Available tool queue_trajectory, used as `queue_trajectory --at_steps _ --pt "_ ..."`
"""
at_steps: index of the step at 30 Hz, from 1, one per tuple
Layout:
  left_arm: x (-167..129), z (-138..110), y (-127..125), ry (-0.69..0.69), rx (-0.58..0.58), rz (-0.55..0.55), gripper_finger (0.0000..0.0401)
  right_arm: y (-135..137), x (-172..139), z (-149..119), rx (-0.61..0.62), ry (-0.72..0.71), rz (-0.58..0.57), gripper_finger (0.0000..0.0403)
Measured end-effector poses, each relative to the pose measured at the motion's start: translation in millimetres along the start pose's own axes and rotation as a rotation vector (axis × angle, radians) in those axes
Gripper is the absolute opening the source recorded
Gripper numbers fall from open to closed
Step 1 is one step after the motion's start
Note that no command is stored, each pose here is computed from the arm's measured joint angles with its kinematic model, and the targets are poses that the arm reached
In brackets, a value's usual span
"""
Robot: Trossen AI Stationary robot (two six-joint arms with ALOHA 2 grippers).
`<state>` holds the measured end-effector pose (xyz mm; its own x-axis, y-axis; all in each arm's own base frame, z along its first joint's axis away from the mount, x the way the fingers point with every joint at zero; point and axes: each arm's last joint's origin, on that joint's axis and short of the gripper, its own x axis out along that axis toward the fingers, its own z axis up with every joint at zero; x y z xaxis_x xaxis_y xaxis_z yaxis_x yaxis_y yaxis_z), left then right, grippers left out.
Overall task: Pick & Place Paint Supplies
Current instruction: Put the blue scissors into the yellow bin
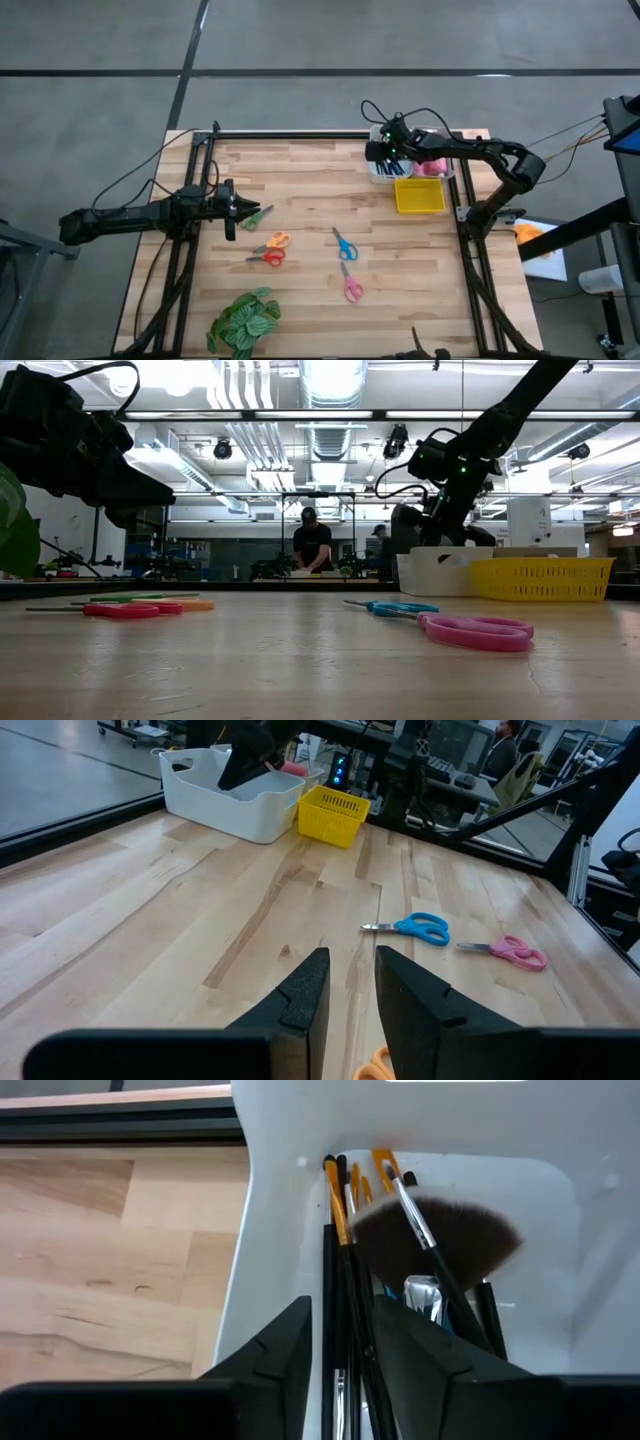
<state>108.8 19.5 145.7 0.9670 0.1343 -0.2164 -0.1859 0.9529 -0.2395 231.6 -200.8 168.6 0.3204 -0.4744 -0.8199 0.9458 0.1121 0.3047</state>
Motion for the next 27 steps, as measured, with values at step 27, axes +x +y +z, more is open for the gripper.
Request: queue_trajectory --at_steps 27 --pt "0.0 0.0 0.0 0.0 0.0 0.0 0.0087 20.1 -100.7 3.6 -0.189 -0.203 0.268 0.0111"
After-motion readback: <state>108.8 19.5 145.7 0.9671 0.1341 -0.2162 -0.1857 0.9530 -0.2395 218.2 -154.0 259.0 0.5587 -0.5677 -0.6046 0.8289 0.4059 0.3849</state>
